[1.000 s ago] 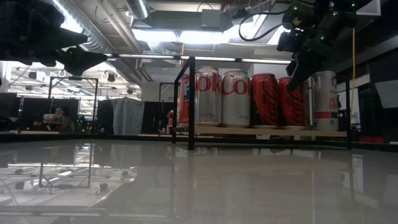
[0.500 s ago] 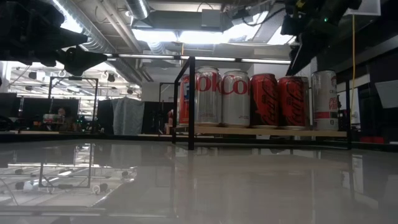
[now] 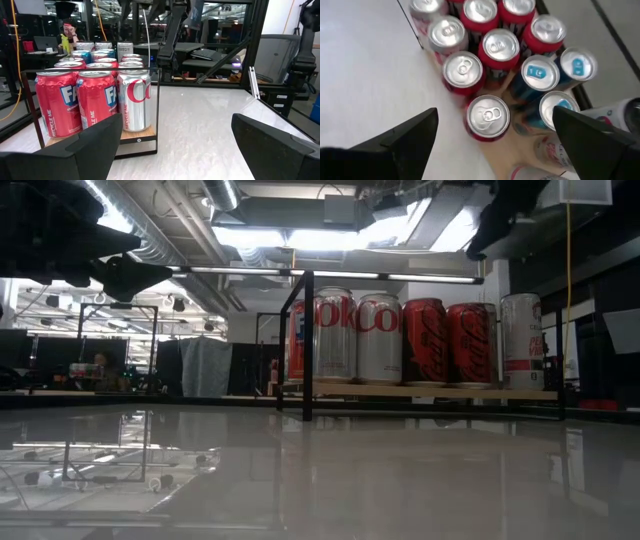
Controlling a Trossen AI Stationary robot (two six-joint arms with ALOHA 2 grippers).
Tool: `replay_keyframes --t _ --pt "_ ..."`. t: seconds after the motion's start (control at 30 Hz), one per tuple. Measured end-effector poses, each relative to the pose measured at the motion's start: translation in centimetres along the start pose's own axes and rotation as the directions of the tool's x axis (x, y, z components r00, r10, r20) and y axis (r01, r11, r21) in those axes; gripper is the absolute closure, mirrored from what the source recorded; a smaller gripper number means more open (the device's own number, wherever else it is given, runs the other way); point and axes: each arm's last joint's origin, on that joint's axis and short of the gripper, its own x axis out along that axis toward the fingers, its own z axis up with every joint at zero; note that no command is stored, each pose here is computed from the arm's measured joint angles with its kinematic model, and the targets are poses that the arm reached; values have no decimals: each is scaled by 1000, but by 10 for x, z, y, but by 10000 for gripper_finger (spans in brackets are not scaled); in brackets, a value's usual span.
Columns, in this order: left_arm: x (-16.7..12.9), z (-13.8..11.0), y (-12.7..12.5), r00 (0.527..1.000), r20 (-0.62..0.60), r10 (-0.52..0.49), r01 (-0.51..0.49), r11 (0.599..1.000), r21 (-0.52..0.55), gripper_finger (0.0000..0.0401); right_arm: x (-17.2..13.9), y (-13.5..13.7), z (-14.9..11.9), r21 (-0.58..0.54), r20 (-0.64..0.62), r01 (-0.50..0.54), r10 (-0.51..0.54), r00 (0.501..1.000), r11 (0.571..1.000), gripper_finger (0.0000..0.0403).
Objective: Place canned beverage on shelf
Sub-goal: Return to Home Position
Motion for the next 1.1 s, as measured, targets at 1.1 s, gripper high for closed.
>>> replay_keyframes --t 1.1 --pt "0 0 0 1000 0 0 0 1000 0 33 -49 47 -98 -52 655 -69 86 751 996 20"
